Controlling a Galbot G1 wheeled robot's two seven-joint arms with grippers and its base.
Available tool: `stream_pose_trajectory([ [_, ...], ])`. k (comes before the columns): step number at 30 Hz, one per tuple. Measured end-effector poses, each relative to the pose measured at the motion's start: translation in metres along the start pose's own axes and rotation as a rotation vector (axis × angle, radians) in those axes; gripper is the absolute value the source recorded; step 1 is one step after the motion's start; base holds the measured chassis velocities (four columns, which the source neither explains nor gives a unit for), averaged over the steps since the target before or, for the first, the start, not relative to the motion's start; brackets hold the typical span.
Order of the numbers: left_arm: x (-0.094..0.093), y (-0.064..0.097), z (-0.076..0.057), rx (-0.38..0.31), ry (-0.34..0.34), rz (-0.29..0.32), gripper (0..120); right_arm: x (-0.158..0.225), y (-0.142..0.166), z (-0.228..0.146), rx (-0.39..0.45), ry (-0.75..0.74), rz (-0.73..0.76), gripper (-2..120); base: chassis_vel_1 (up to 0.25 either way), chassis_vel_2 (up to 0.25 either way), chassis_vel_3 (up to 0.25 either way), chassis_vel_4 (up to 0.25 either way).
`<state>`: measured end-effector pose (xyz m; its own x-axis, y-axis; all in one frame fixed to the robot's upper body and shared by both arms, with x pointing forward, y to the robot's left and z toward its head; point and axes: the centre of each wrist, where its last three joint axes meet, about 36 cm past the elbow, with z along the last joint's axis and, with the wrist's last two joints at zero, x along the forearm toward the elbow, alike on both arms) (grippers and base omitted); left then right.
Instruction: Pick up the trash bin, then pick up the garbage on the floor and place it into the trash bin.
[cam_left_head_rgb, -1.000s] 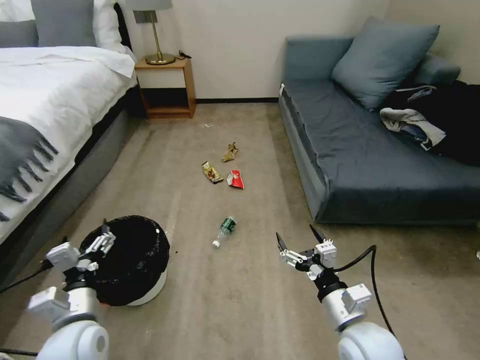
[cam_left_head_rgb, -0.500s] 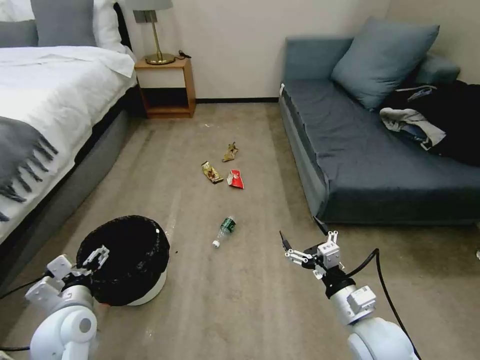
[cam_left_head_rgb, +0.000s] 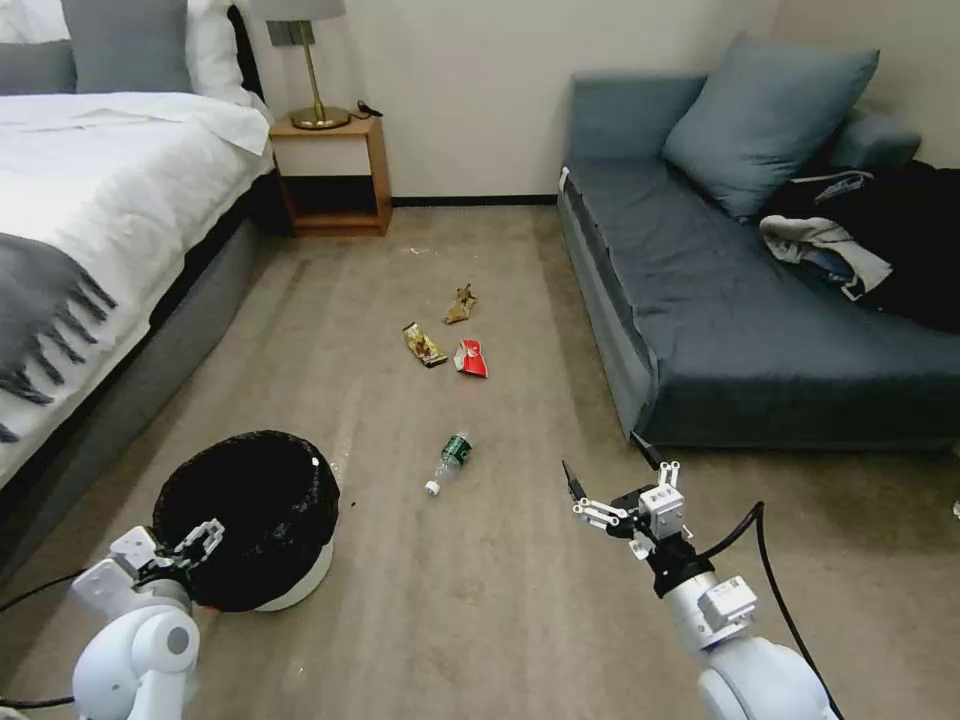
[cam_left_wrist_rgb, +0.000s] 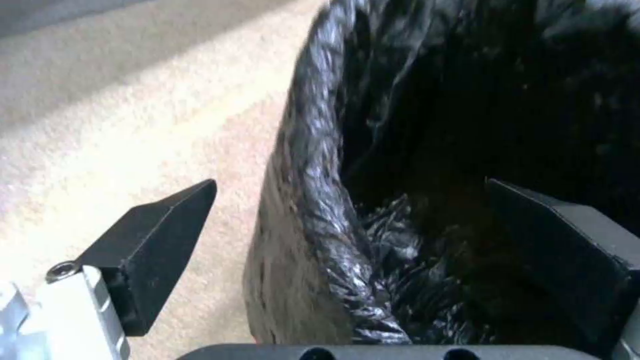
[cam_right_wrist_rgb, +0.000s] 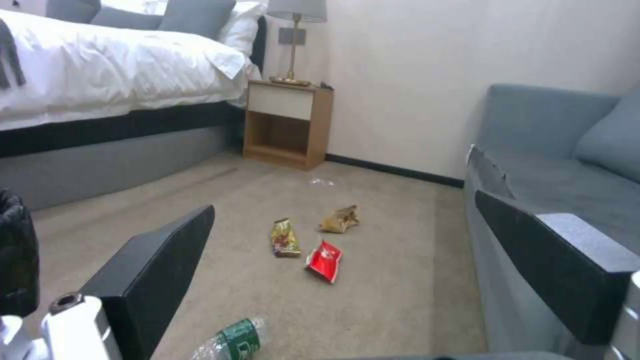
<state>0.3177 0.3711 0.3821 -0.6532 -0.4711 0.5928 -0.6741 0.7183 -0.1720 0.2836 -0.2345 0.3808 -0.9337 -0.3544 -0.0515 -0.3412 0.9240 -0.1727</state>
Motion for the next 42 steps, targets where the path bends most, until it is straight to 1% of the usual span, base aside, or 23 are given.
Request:
stream_pose_trajectory([
  [3, -0.006, -0.001, 0.003, 0.005, 0.021, 0.001, 96, 0.000, 0.001, 0.000, -0.001, 0.001, 0.003, 100, 0.000, 0.000, 0.000, 0.000],
  [5, -0.010, -0.002, 0.006, -0.003, 0.025, -0.007, 87, 0.000, 0.001, 0.000, -0.002, 0.000, 0.004, 100, 0.000, 0.000, 0.000, 0.000],
  [6, -0.010, -0.002, 0.006, -0.003, 0.025, -0.007, 87, 0.000, 0.001, 0.000, -0.002, 0.000, 0.004, 100, 0.000, 0.000, 0.000, 0.000],
  [9, -0.012, -0.002, 0.009, -0.019, 0.024, -0.018, 72, 0.000, 0.002, 0.000, -0.005, 0.000, 0.006, 100, 0.000, 0.000, 0.000, 0.000],
  [12, -0.013, -0.002, 0.009, -0.023, 0.023, -0.019, 67, 0.000, 0.003, 0.000, -0.006, -0.001, 0.006, 100, 0.000, 0.000, 0.000, 0.000],
  [13, -0.013, -0.001, 0.009, -0.027, 0.021, -0.021, 59, 0.000, 0.003, 0.000, -0.006, -0.001, 0.007, 100, 0.000, 0.000, 0.000, 0.000],
  [16, -0.013, -0.001, 0.009, -0.035, 0.018, -0.022, 52, 0.000, 0.004, 0.001, -0.006, 0.000, 0.008, 100, 0.000, 0.000, 0.000, 0.000],
  [18, -0.013, -0.002, 0.010, -0.053, 0.009, -0.026, 39, -0.001, 0.005, 0.002, -0.006, 0.001, 0.012, 100, 0.000, 0.000, 0.000, 0.000],
  [20, -0.012, -0.002, 0.009, -0.057, 0.006, -0.026, 37, -0.001, 0.005, 0.002, -0.006, 0.001, 0.014, 100, 0.000, 0.000, 0.000, 0.000],
  [21, -0.011, -0.003, 0.009, -0.061, 0.001, -0.024, 29, -0.002, 0.007, 0.001, -0.006, -0.002, 0.028, 100, 0.000, 0.000, 0.000, 0.000],
  [22, -0.011, -0.003, 0.009, -0.061, 0.001, -0.024, 29, -0.002, 0.007, 0.001, -0.006, -0.002, 0.028, 100, 0.000, 0.000, 0.000, 0.000],
  [25, -0.006, -0.005, 0.006, -0.072, -0.013, -0.010, 15, -0.007, 0.010, 0.000, -0.013, 0.001, 0.072, 100, 0.000, 0.000, 0.000, 0.000],
  [26, -0.006, -0.005, 0.006, -0.072, -0.013, -0.010, 15, -0.007, 0.010, 0.000, -0.013, 0.001, 0.072, 100, 0.000, 0.000, 0.000, 0.000],
  [28, -0.002, -0.007, 0.002, -0.082, -0.027, 0.008, 7, -0.009, 0.011, -0.002, -0.014, 0.029, 0.094, 100, 0.000, 0.000, 0.000, 0.000],
  [33, 0.003, -0.007, -0.005, -0.120, -0.058, 0.046, 5, -0.013, 0.013, -0.005, -0.014, 0.047, 0.146, 100, 0.000, 0.000, 0.000, 0.000],
  [35, 0.011, -0.008, -0.015, -0.164, -0.097, 0.082, 5, -0.017, 0.016, -0.004, -0.034, 0.058, 0.202, 100, 0.000, 0.000, 0.000, 0.000],
  [36, 0.016, -0.007, -0.020, -0.197, -0.136, 0.104, 5, -0.017, 0.018, -0.003, -0.064, 0.060, 0.225, 100, 0.000, 0.000, 0.000, 0.000],
  [37, 0.020, -0.007, -0.023, -0.231, -0.173, 0.119, 5, -0.016, 0.020, -0.003, -0.091, 0.059, 0.230, 100, 0.000, 0.000, 0.000, 0.000],
  [38, 0.020, -0.007, -0.023, -0.231, -0.173, 0.119, 5, -0.016, 0.020, -0.003, -0.091, 0.059, 0.230, 100, 0.000, 0.000, 0.000, 0.000],
  [39, 0.024, -0.006, -0.025, -0.268, -0.212, 0.133, 5, -0.014, 0.020, -0.002, -0.099, 0.061, 0.227, 100, 0.000, 0.000, 0.000, 0.000],
  [40, 0.031, -0.004, -0.029, -0.348, -0.291, 0.154, 5, -0.010, 0.020, 0.000, -0.072, 0.056, 0.199, 100, 0.000, 0.000, 0.000, 0.000],
  [41, 0.031, -0.004, -0.029, -0.348, -0.291, 0.154, 5, -0.010, 0.020, 0.000, -0.072, 0.056, 0.199, 100, 0.000, 0.000, 0.000, 0.000],
  [42, 0.035, -0.003, -0.031, -0.396, -0.334, 0.168, 5, -0.009, 0.019, 0.003, -0.047, 0.043, 0.184, 100, 0.000, 0.000, 0.000, 0.000],
])
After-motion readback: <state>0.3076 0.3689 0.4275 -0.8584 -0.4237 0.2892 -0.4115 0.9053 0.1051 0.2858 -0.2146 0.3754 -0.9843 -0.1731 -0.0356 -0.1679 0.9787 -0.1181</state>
